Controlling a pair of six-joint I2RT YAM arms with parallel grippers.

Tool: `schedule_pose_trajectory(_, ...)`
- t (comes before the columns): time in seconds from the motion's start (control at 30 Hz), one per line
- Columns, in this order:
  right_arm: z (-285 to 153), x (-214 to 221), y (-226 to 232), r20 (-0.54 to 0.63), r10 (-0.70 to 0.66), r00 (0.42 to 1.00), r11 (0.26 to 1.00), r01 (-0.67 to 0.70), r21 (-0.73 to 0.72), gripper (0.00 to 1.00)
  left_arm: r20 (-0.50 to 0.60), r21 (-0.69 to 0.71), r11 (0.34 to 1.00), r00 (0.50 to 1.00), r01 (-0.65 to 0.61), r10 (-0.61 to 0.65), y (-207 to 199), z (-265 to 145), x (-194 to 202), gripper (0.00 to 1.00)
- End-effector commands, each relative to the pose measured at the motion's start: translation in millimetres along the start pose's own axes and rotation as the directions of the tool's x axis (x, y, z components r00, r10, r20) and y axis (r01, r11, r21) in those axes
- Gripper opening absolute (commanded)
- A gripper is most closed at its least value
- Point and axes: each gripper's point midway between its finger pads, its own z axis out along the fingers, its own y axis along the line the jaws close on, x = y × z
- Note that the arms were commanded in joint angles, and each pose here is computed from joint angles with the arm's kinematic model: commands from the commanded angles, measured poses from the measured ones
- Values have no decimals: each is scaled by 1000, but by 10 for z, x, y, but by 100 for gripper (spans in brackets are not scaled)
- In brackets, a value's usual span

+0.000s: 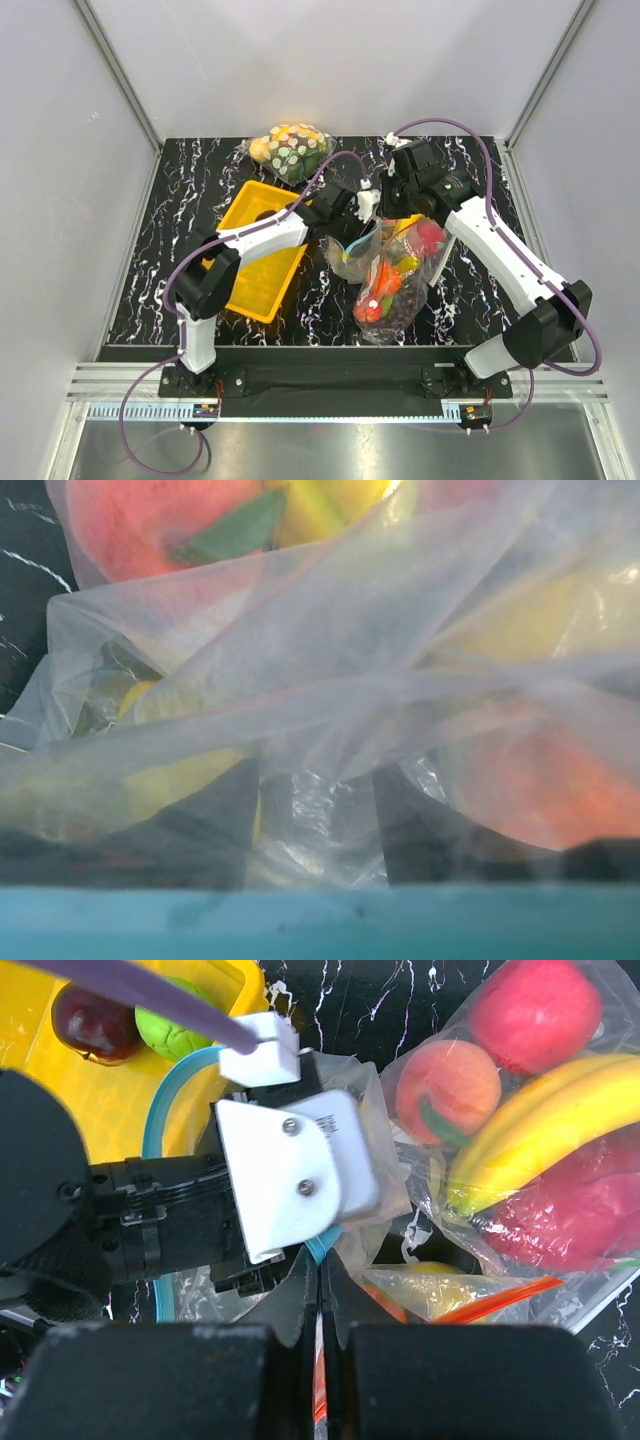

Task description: Open the zip-top bag and remove the fake food

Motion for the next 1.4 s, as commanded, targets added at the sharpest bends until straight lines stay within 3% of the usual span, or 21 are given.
schedule_pose_trajectory(0.0,-58,-217,51,63,-14,998,1000,15,-25,0,202,23,997,977,-79,73,-276,-268,-497,56)
schedule_pose_trajectory(0.1,-72,-216,22,64,-21,998,1000,22,-16,0,217,25,997,974,-74,67,-292,-294,-561,57)
schedule_pose_trajectory(0.37,-133,-257,24,82,-21,996,1000,23,-18,0,35,12,1000,999,-13,12,-126,68,-174,58)
schedule_pose_trajectory(0.6,-190,-223,18,88,-4,996,1000,6,-21,0,13,75,997,1000,-15,14,-243,145,-115,59)
schedule_pose_trajectory(0.8,-285,-225,30,100,10,995,1000,-7,-30,0,-27,-138,990,1000,10,-14,136,183,-37,61)
schedule_pose_trajectory(0.97,-377,-209,15,105,17,994,1000,-14,-26,0,-68,-416,909,998,-37,10,591,-33,11,63)
schedule_pose_trajectory(1.37,-328,-154,133,79,24,997,995,-17,-95,0,2,-503,860,994,-90,105,783,-58,-335,74)
